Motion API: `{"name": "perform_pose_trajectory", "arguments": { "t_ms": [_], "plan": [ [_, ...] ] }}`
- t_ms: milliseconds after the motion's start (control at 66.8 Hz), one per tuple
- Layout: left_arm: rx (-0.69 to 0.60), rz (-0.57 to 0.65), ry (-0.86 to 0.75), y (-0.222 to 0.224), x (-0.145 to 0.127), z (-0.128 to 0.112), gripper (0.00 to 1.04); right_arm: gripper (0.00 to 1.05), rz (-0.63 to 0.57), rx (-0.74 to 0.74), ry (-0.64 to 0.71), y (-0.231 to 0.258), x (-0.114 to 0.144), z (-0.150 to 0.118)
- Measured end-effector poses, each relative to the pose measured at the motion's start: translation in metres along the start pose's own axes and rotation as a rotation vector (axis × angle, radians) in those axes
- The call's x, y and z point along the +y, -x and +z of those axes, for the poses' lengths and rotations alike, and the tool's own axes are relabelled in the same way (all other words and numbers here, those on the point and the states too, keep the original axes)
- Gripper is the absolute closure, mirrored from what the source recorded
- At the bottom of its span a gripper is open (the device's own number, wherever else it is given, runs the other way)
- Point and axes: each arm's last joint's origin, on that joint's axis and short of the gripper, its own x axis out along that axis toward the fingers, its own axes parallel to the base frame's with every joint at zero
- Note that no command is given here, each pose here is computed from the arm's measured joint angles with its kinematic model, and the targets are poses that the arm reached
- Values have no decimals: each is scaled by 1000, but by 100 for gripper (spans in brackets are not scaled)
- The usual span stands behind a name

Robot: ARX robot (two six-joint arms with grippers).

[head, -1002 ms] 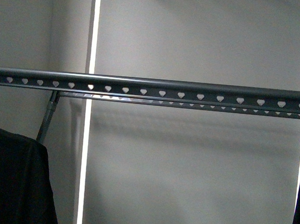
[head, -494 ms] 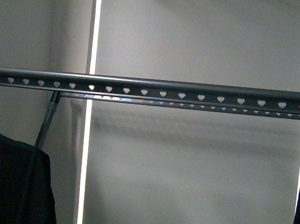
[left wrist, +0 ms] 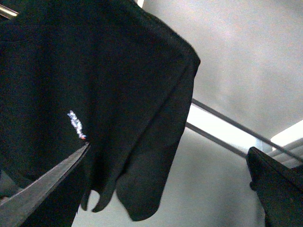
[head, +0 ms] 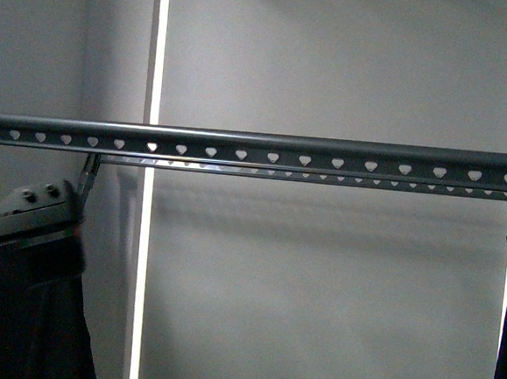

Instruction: Hang clothes on hanger

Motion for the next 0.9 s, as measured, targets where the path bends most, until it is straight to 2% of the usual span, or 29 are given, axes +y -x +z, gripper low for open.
{"name": "perform_pose_trajectory", "arguments": {
  "t_ms": [105, 359, 898],
  "plan": [
    [-17, 95, 145, -31, -11, 23, 7, 7, 0, 0, 0, 0, 0, 0],
    [-76, 165, 289, -55, -7, 61, 7, 7, 0, 0, 0, 0, 0, 0],
    [-119, 251, 306, -133, -4, 75, 7, 7, 0, 0, 0, 0, 0, 0]
  ]
}}
